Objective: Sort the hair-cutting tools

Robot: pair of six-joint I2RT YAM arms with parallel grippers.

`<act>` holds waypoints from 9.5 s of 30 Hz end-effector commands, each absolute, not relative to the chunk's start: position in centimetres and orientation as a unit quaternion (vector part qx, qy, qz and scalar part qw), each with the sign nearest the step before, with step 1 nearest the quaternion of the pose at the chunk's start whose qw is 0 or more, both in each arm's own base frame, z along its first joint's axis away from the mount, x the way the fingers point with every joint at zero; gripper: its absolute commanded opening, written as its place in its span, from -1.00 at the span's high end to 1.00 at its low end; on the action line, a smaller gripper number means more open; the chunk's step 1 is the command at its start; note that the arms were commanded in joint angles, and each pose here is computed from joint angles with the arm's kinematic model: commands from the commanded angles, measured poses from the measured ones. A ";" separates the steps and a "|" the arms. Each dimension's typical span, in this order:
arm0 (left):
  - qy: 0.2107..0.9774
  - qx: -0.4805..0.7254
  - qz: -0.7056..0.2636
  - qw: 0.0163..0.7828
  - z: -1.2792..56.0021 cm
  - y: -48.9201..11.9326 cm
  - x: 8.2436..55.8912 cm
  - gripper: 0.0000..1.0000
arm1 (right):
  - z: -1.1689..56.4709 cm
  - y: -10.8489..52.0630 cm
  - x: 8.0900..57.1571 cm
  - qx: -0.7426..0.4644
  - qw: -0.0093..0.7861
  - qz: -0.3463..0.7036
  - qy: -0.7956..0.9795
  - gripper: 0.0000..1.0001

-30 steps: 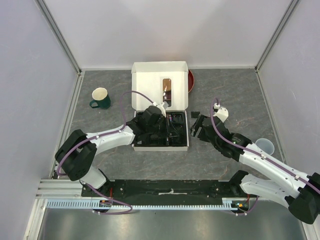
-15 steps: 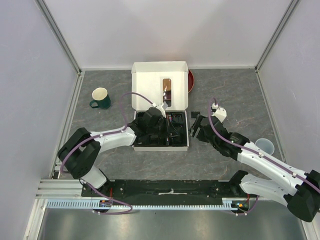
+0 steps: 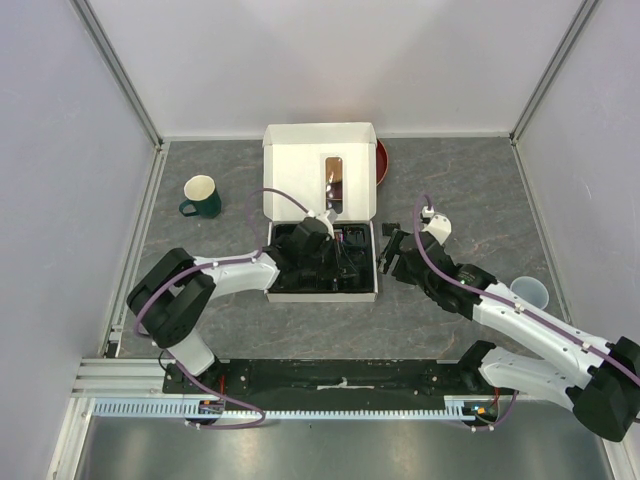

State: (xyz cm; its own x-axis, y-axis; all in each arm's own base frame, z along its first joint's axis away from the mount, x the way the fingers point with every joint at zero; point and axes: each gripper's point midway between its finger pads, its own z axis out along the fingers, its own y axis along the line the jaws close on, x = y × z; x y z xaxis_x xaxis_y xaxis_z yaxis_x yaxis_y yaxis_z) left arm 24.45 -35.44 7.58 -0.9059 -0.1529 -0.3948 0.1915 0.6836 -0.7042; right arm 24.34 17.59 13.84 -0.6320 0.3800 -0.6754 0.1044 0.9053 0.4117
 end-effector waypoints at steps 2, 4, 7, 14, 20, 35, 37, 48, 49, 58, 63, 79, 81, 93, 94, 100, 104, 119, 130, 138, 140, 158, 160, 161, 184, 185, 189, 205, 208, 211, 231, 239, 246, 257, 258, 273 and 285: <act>0.906 0.005 -0.368 0.207 5.9 -35.1 24.3 0.80 | 14.3 17.8 24.8 0.144 0.415 0.178 0.880 -0.62; 0.909 0.000 -0.358 0.215 5.8 -34.6 24.5 0.60 | 14.5 17.8 24.7 0.144 0.417 0.180 0.879 -0.62; 0.907 -0.003 -0.354 0.227 6.2 -34.1 24.5 0.30 | 14.8 17.7 24.7 0.143 0.419 0.183 0.878 -0.62; 0.903 -0.002 -0.337 0.268 8.6 -32.8 25.2 -0.04 | 15.3 18.0 24.6 0.135 0.420 0.190 0.877 -0.62; 0.895 0.002 -0.323 0.307 11.5 -31.2 25.5 -0.08 | 15.0 19.8 24.5 0.079 0.406 0.209 0.886 -0.52; 0.890 -0.046 -0.244 0.383 13.9 -24.1 25.5 -0.06 | 12.0 25.6 24.7 -0.037 0.342 0.260 0.902 0.78; 0.894 -0.045 -0.247 0.371 13.0 -24.2 25.1 -0.06 | 11.0 25.8 24.7 -0.046 0.331 0.254 0.907 0.80; 0.902 -0.043 -0.245 0.353 11.6 -24.2 24.8 -0.03 | 7.4 25.3 25.1 -0.043 0.302 0.198 0.931 0.83; 0.902 -0.044 -0.246 0.353 11.7 -24.2 24.8 -0.03 | 7.1 25.2 25.1 -0.044 0.298 0.192 0.934 0.83; 0.901 -0.047 -0.245 0.354 11.8 -23.6 24.8 -0.03 | 8.7 24.3 25.9 -0.019 0.308 0.160 0.938 0.85; 0.899 -0.048 -0.245 0.359 12.1 -23.3 24.8 -0.04 | 12.6 24.3 26.6 -0.007 0.350 0.182 0.919 0.54; 0.890 -0.052 -0.249 0.379 13.2 -22.2 24.5 -0.51 | 14.7 14.7 28.5 0.158 0.461 0.014 0.873 -0.83; 0.889 -0.049 -0.250 0.381 13.4 -22.2 24.4 -0.64 | 14.3 14.3 28.6 0.161 0.458 0.004 0.874 -0.91; 0.882 -0.038 -0.270 0.384 13.8 -22.5 24.0 -0.98 | 7.1 9.7 29.2 0.235 0.366 -0.095 0.896 -0.89; 0.882 -0.036 -0.273 0.383 13.9 -22.6 23.9 -0.98 | 6.7 9.4 29.2 0.238 0.361 -0.100 0.896 -0.89; 0.883 -0.032 -0.275 0.380 13.6 -22.9 24.0 -0.98 | 3.8 8.5 29.6 0.255 0.327 -0.088 0.906 -0.87; 0.883 -0.031 -0.274 0.379 13.5 -22.9 23.9 -0.97 | 2.0 8.4 29.6 0.264 0.299 -0.072 0.914 -0.86; 0.881 -0.021 -0.293 0.370 13.5 -23.8 23.8 -0.97 | 0.5 7.9 28.2 0.311 0.279 -0.043 0.908 -0.24; 0.863 0.019 -0.351 0.364 14.7 -26.0 23.2 -0.97 | 4.9 9.8 28.9 0.322 0.321 0.051 0.890 0.35; 0.820 0.048 -0.439 0.365 17.0 -29.4 22.7 -0.88 | 11.7 14.3 28.8 0.324 0.340 0.234 0.851 0.41; 0.796 0.066 -0.466 0.380 18.3 -30.9 22.4 -0.81 | 13.6 15.2 28.7 0.334 0.343 0.276 0.834 0.44; 0.680 0.073 -0.428 0.592 22.9 -37.7 24.1 -0.34 | 19.8 19.5 26.7 0.357 0.322 0.422 0.769 0.53; 0.679 0.075 -0.430 0.590 23.0 -38.4 24.1 -0.29 | 19.9 19.5 26.6 0.360 0.319 0.423 0.768 0.53; 0.682 0.078 -0.430 0.587 22.7 -38.7 24.1 -0.27 | 20.0 19.6 26.6 0.360 0.319 0.425 0.767 0.53; 0.694 0.066 -0.416 0.584 22.3 -40.7 24.8 0.53 | 20.2 18.9 26.0 0.362 0.326 0.417 0.767 0.50; 0.694 0.065 -0.416 0.584 22.4 -40.7 24.8 0.58 | 20.2 18.9 26.1 0.361 0.326 0.416 0.768 0.49; 0.702 0.077 -0.404 0.582 22.2 -40.9 24.9 0.95 | 20.0 19.0 26.1 0.357 0.324 0.413 0.773 0.40; 0.733 0.130 -0.400 0.534 22.5 -38.1 24.9 0.95 | 19.8 18.1 27.0 0.302 0.369 0.355 0.804 -0.96; 0.748 0.120 -0.414 0.505 21.6 -36.1 26.5 0.95 | 19.6 17.3 27.1 0.293 0.379 0.324 0.815 -0.96; 0.761 0.104 -0.419 0.485 21.1 -34.1 27.3 0.95 | 19.2 16.2 26.8 0.285 0.392 0.296 0.823 -0.96; 0.853 0.128 -0.433 0.262 17.6 -32.4 28.0 0.95 | 18.1 13.6 27.2 0.200 0.449 0.200 0.848 -0.96; 0.883 0.105 -0.423 0.173 13.0 -33.8 28.3 0.95 | 17.7 13.4 26.7 0.196 0.451 0.206 0.846 -0.95; 0.887 0.102 -0.421 0.160 11.7 -34.3 29.0 0.95 | 17.2 13.2 26.5 0.197 0.449 0.203 0.848 -0.96; 0.888 0.105 -0.416 0.163 11.5 -34.7 29.9 0.95 | 16.1 13.4 26.8 0.196 0.439 0.194 0.855 -0.96; 0.889 0.104 -0.415 0.161 11.2 -34.8 29.9 0.95 | 16.0 13.4 26.8 0.196 0.438 0.193 0.856 -0.96; 0.904 0.090 -0.398 0.127 7.4 -35.0 30.3 0.95 | 14.7 13.9 27.1 0.193 0.422 0.187 0.866 -0.96; 0.921 0.084 -0.356 0.138 5.9 -33.6 30.5 0.45 | 14.2 14.2 27.2 0.191 0.415 0.188 0.870 -0.96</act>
